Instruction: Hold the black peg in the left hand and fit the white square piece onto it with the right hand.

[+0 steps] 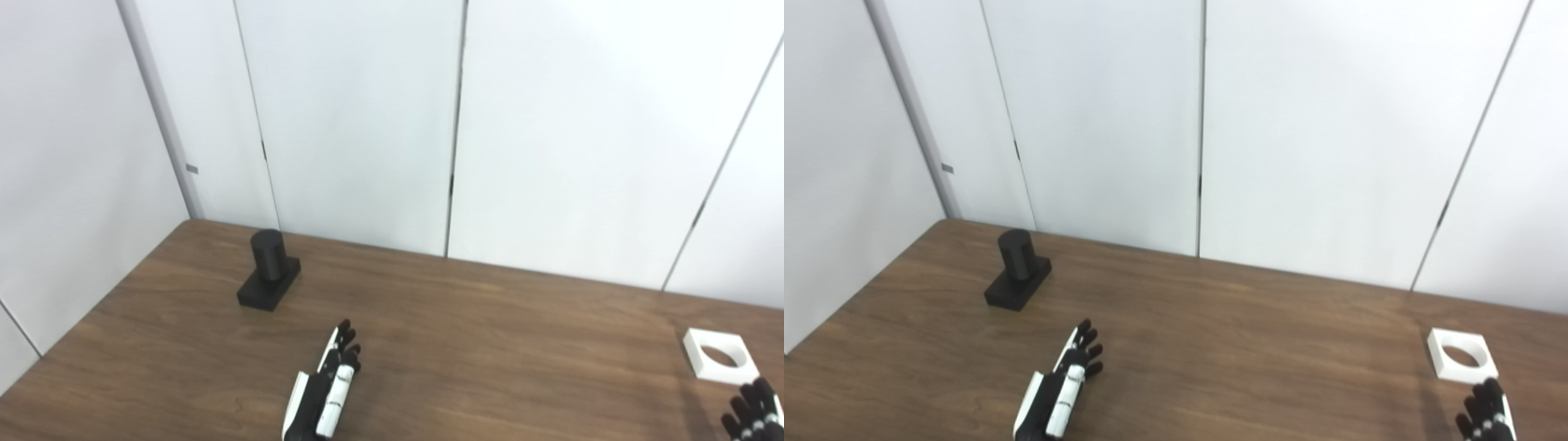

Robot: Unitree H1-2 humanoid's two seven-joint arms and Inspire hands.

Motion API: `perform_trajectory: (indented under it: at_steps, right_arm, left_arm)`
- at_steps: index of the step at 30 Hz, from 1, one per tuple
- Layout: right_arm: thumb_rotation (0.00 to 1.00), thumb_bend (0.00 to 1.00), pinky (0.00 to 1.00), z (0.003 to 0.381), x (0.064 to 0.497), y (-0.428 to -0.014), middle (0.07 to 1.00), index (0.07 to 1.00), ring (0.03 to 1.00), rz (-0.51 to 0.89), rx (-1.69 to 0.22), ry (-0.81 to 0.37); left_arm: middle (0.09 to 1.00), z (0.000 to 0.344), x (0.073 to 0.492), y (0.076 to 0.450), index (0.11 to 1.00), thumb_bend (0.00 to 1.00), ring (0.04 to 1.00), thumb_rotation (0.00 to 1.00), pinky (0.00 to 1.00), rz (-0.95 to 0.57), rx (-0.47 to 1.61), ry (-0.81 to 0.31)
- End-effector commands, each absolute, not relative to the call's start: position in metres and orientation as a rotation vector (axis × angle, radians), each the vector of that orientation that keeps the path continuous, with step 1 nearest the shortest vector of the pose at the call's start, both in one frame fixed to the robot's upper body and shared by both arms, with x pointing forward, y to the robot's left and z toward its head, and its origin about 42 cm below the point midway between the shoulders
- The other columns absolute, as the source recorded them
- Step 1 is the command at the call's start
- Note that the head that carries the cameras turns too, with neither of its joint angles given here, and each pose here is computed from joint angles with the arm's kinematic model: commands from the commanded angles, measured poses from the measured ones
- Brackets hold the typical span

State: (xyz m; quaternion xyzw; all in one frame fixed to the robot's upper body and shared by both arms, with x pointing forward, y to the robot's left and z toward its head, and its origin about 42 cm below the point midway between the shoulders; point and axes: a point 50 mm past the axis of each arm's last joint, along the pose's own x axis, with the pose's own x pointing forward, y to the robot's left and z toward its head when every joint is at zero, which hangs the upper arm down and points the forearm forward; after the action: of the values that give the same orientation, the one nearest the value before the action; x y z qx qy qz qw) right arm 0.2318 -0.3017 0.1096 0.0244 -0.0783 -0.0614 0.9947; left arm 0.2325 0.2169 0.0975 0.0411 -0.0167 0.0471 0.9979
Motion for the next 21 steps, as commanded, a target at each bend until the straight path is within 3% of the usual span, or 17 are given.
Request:
perform_trajectory:
  at_steps: [1,5,11,15,21]
  right_arm:
    - [1.00,0.75,1.00,0.083,0.218,-0.307,0.996,1.000,1.000,-0.140,0.051,-0.073]
    - [1.00,0.77,1.00,0.083,0.219,-0.307,0.993,1.000,1.000,-0.138,0.056,-0.061]
    - [1.00,0.78,1.00,0.083,0.217,-0.308,0.992,1.000,1.000,-0.135,0.061,-0.058]
    - [1.00,0.80,1.00,0.084,0.216,-0.308,0.986,1.000,1.000,-0.143,0.057,-0.059]
    - [1.00,0.81,1.00,0.085,0.214,-0.307,0.975,1.000,1.000,-0.139,0.064,-0.056]
  left_arm:
    - [0.980,0.088,0.225,0.208,1.000,0.58,0.939,0.96,0.88,0.070,0.084,0.007]
    - [0.975,0.090,0.223,0.207,1.000,0.52,0.938,0.94,0.87,0.087,0.160,-0.002]
    - [0.980,0.102,0.218,0.209,0.990,0.45,0.970,0.75,0.96,0.136,0.323,-0.046]
    - [0.961,0.130,0.220,0.221,0.957,0.49,0.954,0.47,0.92,0.200,0.404,-0.104]
    - [0.905,0.170,0.222,0.250,0.907,0.60,0.904,0.31,0.90,0.317,0.506,-0.199]
